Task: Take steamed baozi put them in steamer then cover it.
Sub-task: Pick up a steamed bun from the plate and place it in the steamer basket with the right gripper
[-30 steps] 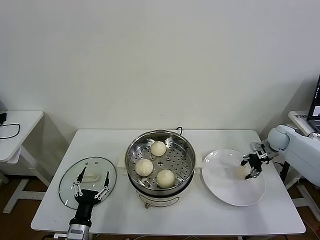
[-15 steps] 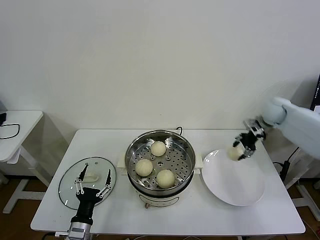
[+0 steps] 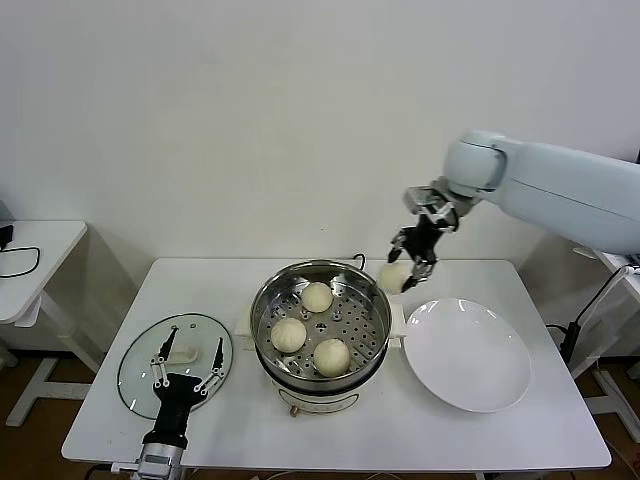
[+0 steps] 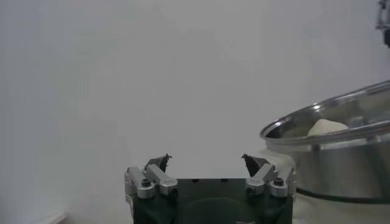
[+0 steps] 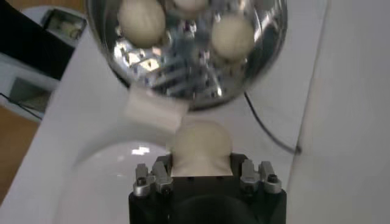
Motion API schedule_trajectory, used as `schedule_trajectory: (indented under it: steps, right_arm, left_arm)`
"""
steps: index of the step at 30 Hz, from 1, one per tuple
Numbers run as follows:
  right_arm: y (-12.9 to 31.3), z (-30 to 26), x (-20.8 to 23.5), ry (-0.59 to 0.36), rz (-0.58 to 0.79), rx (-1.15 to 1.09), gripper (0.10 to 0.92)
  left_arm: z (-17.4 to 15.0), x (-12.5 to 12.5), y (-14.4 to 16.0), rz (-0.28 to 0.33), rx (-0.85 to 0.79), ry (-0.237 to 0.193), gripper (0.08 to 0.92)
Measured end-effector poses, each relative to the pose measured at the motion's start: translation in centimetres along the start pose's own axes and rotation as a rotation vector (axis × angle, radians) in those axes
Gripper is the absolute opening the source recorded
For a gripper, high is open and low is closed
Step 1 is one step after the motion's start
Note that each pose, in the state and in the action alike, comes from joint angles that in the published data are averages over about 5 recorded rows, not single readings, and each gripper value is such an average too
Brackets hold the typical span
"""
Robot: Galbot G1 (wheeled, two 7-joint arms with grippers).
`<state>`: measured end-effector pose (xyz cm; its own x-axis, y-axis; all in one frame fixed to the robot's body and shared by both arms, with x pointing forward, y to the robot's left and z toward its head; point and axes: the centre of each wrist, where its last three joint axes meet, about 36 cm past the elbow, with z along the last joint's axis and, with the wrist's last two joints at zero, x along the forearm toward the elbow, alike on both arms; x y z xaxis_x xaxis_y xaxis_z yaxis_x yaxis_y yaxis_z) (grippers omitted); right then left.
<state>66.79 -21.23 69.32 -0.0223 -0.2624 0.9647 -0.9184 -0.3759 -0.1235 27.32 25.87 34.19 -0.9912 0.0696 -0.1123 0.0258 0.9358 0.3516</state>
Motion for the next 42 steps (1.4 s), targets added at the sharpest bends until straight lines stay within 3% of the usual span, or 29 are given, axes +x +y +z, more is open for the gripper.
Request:
schedule_trajectory:
  steps: [16,27,42]
  right_arm:
    - [-1.5,-7.0,-5.4,0.084,-0.086,0.077,0.645]
    - [-2.4,-8.5,-8.5,0.132,-0.115,0.103,0.654]
    - [-2.6,-8.3,-10.3,0.170,-0.139,0.112,0.737]
  left_arm:
    - [0.1,0.0,0.1,-0.010,-0.003,0.002,0.823]
    - [0.3,0.1,0.3,-0.016,-0.004,0.003,0.823]
    - [0.6,0.1,0.3,-0.020,-0.004,0.005,0.823]
